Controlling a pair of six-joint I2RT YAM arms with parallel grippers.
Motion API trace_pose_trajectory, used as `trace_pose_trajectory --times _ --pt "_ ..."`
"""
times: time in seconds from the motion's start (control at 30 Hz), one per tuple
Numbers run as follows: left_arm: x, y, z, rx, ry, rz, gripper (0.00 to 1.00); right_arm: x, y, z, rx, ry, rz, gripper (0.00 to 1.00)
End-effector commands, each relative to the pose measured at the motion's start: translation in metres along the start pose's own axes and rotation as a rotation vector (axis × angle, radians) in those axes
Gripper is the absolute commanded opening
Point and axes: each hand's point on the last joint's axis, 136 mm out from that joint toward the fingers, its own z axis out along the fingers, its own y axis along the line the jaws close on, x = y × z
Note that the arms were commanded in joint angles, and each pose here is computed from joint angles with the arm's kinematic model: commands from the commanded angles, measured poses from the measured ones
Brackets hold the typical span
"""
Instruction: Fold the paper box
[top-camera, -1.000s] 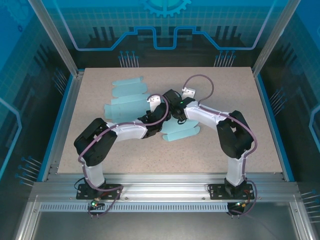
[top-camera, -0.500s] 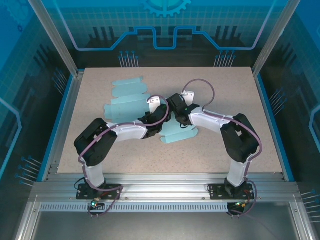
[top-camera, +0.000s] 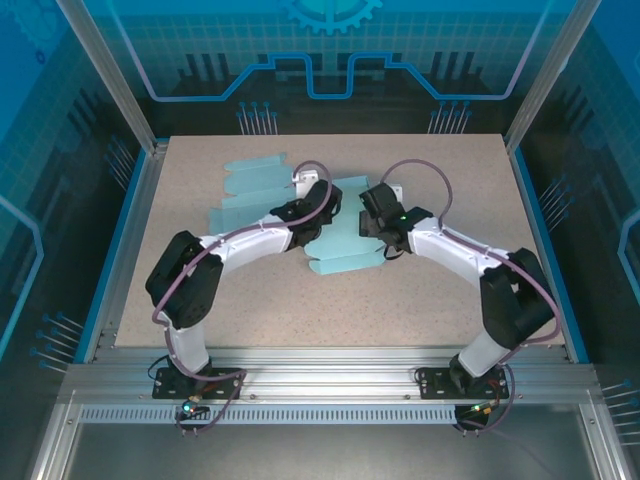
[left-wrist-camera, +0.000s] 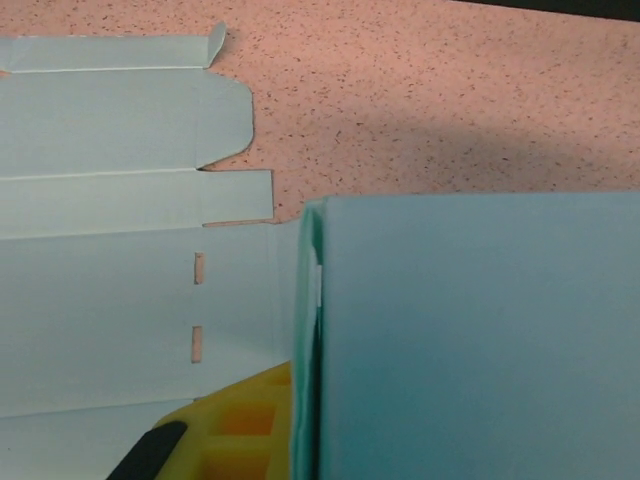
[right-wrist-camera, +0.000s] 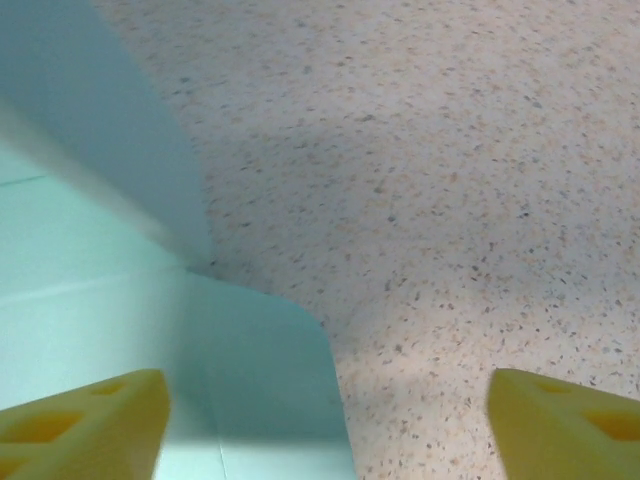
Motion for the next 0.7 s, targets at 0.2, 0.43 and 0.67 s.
trace_pose_trajectory --times 0.2,0.43,0.67 --pt "0.028 -0.005 0.003 0.068 0.264 0.311 0.00 -0.008 -0.006 -0.062 -0.211 0.011 0.019 0.99" --pt "0.055 -0.014 -0.017 0.237 0.509 0.541 0.00 -0.020 -0.045 -0.084 -0.227 0.014 0.131 1.00" --pt "0.090 -0.021 -0.036 0.402 0.684 0.792 0.01 -0.022 -0.060 -0.081 -0.307 0.045 0.202 1.00"
